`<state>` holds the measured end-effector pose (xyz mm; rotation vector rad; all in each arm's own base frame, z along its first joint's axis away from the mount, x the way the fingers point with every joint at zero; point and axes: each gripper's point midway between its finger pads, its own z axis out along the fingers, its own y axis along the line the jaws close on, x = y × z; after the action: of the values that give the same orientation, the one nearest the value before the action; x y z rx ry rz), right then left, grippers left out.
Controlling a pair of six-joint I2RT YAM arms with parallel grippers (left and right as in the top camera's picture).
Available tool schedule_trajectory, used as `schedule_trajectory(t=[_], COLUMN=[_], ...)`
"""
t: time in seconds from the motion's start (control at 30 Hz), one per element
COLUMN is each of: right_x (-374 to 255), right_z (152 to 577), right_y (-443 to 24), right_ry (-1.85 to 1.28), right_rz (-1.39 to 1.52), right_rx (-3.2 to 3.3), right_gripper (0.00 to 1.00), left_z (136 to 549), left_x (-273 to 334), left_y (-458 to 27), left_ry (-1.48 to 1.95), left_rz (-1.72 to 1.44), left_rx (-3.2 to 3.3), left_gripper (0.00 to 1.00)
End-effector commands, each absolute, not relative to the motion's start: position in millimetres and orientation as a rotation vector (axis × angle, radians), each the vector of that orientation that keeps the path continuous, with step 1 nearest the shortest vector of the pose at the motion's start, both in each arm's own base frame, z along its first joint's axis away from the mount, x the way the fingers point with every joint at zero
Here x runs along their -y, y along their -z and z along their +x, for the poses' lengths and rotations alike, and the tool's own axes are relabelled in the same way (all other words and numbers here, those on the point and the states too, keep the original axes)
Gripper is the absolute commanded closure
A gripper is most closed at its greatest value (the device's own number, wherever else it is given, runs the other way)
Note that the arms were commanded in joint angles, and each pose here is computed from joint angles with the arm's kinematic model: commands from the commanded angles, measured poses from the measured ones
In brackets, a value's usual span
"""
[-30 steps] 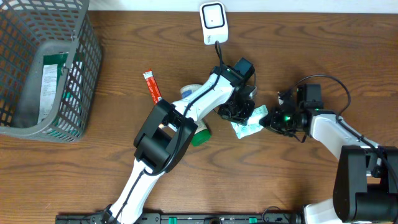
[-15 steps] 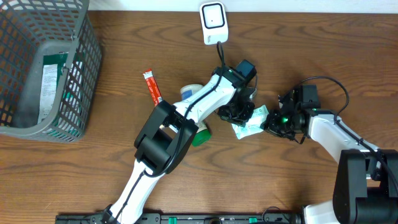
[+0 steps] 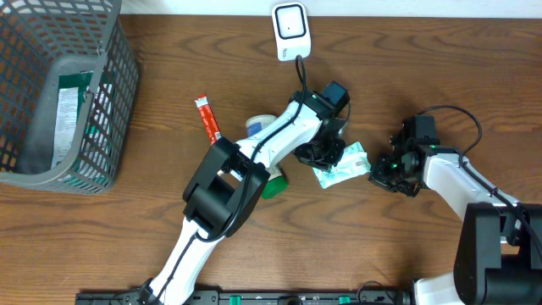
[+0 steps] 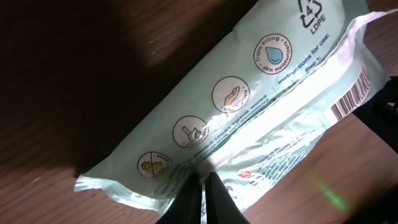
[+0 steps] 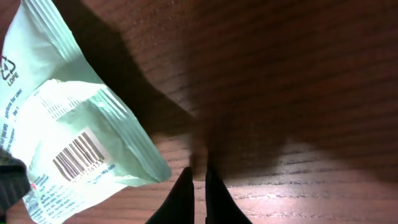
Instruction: Scan the item barcode
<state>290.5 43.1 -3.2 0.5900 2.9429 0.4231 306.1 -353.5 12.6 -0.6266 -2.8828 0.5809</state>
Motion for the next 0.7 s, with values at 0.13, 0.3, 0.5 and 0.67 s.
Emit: schedule_trajectory(t=[0.13,0.3,0.5,0.67], right_x=[-34.0,-41.9,-58.0,-61.7], right_z=[329.6,344.5,343.7,340.6], right_y=[-80.9,-118.5,-117.5,-113.3], right_ry=[-0.381,-0.385,-0.388,-0.337], right_rz=[0.510,0.417,0.347,0.314], right_rx=[-2.886,-2.856,-2.867,-2.882], right_gripper=[0.75,0.61,0.55,0.50], left_z=[338.3,359.4,398.3,409.0], left_x=[335.5,317.1,218.7,70.1], left_y=[-81.0,-165.8,-282.9,-368.4], left_ry=[-0.583,-0.750,-0.657,-0.310], left_rz=[-0.671,-0.658,-0.403,0.274], left_rx=[3.083,3.242,3.674,4.023], left_gripper=[0.78,0.56,0.41,0.36])
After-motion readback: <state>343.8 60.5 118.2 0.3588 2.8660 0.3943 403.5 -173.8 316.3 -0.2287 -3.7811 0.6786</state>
